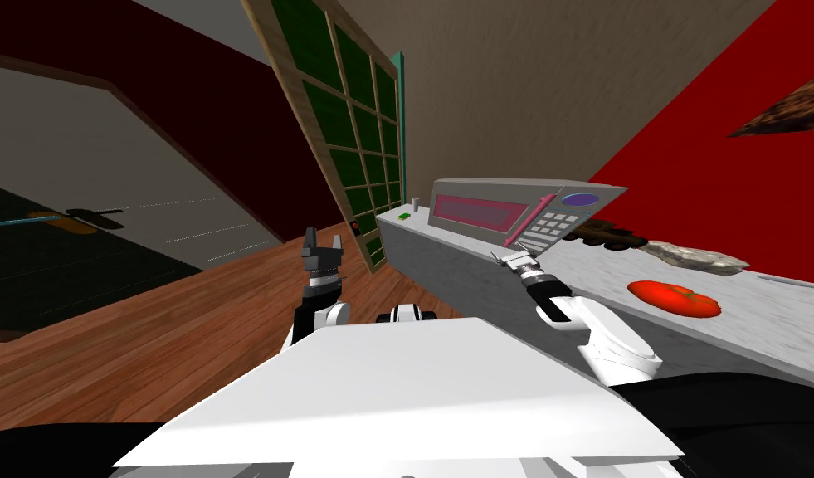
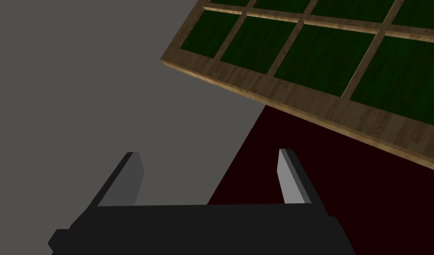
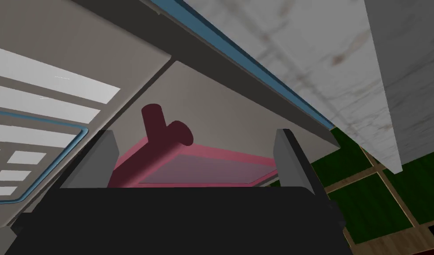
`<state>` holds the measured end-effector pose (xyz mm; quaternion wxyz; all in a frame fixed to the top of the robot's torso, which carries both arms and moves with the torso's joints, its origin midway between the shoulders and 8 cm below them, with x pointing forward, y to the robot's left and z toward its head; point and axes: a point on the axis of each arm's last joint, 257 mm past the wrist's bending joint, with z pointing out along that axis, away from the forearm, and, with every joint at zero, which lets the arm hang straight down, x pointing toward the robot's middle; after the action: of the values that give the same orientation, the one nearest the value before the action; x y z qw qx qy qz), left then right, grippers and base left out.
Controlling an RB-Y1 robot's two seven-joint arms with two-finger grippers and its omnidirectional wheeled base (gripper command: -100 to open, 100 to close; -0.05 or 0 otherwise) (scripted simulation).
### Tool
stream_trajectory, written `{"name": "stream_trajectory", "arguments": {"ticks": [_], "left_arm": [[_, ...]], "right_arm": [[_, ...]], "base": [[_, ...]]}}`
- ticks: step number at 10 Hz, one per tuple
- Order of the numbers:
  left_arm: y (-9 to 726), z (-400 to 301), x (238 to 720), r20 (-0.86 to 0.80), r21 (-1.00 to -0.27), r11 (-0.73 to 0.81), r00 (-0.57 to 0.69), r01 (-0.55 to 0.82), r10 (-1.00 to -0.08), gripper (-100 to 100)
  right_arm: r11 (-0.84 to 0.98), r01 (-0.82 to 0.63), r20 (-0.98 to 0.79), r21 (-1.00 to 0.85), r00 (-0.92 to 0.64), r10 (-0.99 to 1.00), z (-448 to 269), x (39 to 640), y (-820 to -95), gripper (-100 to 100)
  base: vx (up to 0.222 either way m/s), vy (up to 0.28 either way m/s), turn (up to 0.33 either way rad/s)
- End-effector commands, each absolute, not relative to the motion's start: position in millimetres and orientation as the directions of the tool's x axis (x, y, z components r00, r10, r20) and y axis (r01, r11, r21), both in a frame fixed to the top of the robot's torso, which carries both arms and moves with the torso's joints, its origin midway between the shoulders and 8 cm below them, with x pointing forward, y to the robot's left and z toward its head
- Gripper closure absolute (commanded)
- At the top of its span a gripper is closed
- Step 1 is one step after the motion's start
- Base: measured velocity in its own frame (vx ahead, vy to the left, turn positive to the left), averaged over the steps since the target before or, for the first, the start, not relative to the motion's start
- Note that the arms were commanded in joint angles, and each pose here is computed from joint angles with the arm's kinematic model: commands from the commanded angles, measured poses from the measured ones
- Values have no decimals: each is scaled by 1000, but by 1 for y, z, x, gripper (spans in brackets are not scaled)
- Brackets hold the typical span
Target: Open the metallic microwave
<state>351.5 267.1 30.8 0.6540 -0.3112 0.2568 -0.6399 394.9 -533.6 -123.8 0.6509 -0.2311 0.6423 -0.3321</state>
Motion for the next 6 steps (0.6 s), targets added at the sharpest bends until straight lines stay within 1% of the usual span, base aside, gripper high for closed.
{"name": "stream_trajectory", "arguments": {"ticks": [1,2,3,6], "left_arm": [[267,31,351,62,-736,-13,49,677,-997,0],[267,31,351,62,-736,-13,49,677,-997,0],[267,31,351,62,-736,-13,49,677,-997,0],[267,31,352,62,-736,-13,49,677,-997,0]], "right_arm": [[571,137,-584,-810,-103,-805,-120,392,-556,-100],[594,137,-607,-793,-90,-789,-121,393,-551,-100],[584,154,-601,-797,-117,-790,-121,393,-564,-100],[567,203,-600,-798,-188,-778,-120,394,-599,-100]], "base": [[32,48,-37],[14,24,-9],[-45,-12,218],[-139,-22,293]]}}
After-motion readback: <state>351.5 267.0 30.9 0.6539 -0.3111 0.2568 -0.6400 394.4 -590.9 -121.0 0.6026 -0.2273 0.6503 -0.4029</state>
